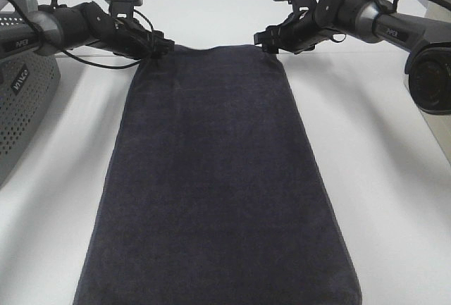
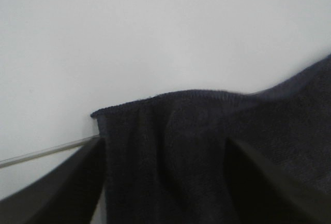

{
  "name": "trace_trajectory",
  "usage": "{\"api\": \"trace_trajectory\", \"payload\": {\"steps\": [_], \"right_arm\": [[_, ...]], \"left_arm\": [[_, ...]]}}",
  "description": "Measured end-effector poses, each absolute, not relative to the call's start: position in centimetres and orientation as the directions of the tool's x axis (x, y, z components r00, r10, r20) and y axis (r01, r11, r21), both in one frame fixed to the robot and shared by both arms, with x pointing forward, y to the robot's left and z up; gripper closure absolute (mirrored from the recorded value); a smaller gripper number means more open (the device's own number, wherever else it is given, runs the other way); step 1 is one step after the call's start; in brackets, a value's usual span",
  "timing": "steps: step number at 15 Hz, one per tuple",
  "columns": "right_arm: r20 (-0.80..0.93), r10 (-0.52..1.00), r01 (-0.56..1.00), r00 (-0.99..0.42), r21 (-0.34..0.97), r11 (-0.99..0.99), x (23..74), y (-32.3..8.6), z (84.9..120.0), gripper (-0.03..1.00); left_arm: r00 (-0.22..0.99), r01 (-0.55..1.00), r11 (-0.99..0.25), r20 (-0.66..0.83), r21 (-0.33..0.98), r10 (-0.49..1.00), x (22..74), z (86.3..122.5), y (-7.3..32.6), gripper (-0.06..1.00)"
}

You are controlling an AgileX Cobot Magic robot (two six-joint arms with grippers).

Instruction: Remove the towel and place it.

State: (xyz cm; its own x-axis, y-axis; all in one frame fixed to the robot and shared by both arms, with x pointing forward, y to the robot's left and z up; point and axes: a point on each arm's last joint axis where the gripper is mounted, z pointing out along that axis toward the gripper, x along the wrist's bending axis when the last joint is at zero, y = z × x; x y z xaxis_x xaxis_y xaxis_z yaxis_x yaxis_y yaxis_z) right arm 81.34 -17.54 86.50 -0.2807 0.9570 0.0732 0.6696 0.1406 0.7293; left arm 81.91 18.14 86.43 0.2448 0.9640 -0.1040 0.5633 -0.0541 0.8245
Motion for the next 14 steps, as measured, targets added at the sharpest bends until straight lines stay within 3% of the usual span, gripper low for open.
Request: {"api": "trace_trajectory", "payload": {"steps": [2, 6, 9, 10, 14], "right_arm": [[0.077, 0.956, 0.678, -0.282, 0.721, 0.142, 81.3, -17.5, 86.4, 0.31], [0.068, 0.953, 0.710, -0.297, 0.682, 0.172, 80.9, -17.6, 86.3, 0.30], [0.060, 0.943, 0.751, -0.327, 0.622, 0.220, 80.0, -17.6, 89.0, 0.30], [0.082, 0.939, 0.792, -0.333, 0.565, 0.231, 78.7, -17.8, 93.3, 0.30], [0.030, 0.935, 0.854, -0.354, 0.419, 0.310, 74.8, -19.0, 101.3, 0.30]], "left_arm": [[0.238, 0.549, -0.049, -0.100, 0.834, 0.966, 82.0, 86.3, 18.2, 0.19], [0.242, 0.532, -0.046, -0.099, 0.846, 0.965, 82.3, 87.1, 18.1, 0.17], [0.295, 0.583, -0.087, -0.110, 0.808, 0.949, 81.9, 89.4, 17.7, 0.17], [0.340, 0.670, -0.126, -0.151, 0.731, 0.928, 80.6, 92.5, 17.4, 0.17], [0.301, 0.832, -0.143, -0.218, 0.536, 0.928, 76.4, 100.6, 17.9, 0.17]]}}
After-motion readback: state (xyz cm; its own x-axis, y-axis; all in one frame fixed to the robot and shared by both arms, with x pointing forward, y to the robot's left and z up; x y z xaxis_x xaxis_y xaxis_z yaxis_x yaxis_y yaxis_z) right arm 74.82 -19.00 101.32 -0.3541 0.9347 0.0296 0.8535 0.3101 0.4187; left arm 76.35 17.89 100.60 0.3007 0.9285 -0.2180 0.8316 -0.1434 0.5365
